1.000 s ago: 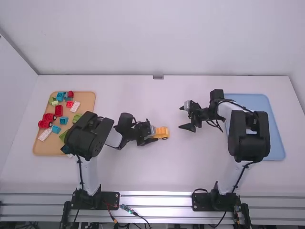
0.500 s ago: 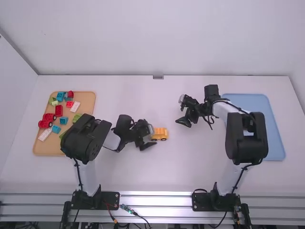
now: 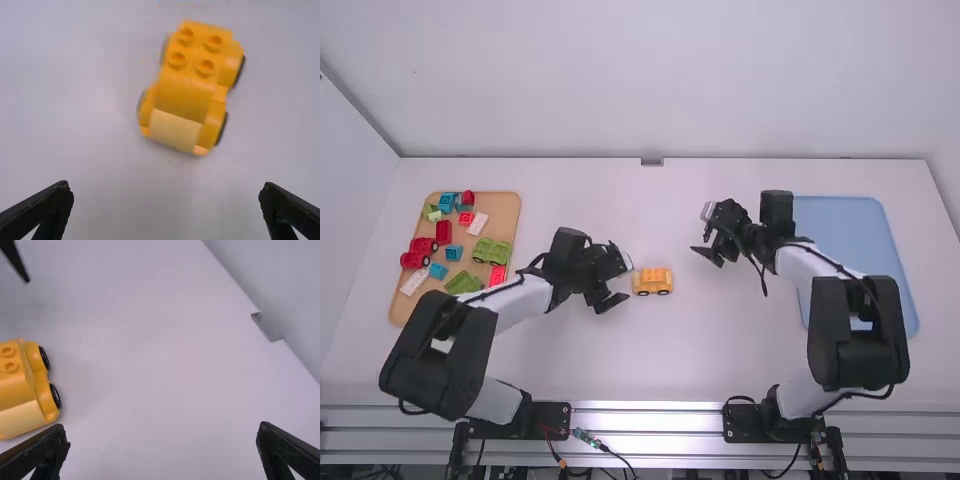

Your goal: Assemble lego blocks to make yellow taxi

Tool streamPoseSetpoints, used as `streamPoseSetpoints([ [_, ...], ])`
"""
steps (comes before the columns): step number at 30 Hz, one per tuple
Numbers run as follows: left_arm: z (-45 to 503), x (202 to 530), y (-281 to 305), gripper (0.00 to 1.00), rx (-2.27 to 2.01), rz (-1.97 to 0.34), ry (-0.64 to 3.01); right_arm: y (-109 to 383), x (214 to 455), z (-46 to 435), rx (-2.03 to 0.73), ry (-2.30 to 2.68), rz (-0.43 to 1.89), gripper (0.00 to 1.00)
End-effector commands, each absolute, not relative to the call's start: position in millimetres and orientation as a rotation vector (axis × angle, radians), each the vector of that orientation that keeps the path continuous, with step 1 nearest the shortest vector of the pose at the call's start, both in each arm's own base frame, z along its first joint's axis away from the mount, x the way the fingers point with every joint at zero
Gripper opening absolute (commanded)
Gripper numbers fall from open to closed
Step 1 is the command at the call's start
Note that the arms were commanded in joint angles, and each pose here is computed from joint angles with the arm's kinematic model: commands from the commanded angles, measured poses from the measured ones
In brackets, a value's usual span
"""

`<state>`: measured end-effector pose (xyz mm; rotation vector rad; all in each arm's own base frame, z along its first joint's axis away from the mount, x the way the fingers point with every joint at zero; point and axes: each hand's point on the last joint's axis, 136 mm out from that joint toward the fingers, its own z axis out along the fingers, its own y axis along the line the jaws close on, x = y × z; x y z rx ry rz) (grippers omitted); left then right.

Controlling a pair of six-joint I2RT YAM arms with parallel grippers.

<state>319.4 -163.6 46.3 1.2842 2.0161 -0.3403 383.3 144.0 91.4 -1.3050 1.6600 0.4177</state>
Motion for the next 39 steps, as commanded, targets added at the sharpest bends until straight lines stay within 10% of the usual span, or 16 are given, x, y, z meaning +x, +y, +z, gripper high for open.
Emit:
streamPoseSetpoints([
  [1,71.3,334.7,-148.7,0.99,1.233,-0.277,1.985,150.8,361.4,80.5,-1.246,1.687,0.520,0.99],
  [9,101.4,340.4,-116.0,0.99,1.113,-0.419,1.904,191.3,317.9,52.6,-1.412,1.494,0.705,0.99],
  [39,107.3,343.4,-86.7,0.99,0.998,-0.466,1.919,263.1,310.7,-8.6,-1.518,1.483,0.973,0.99],
])
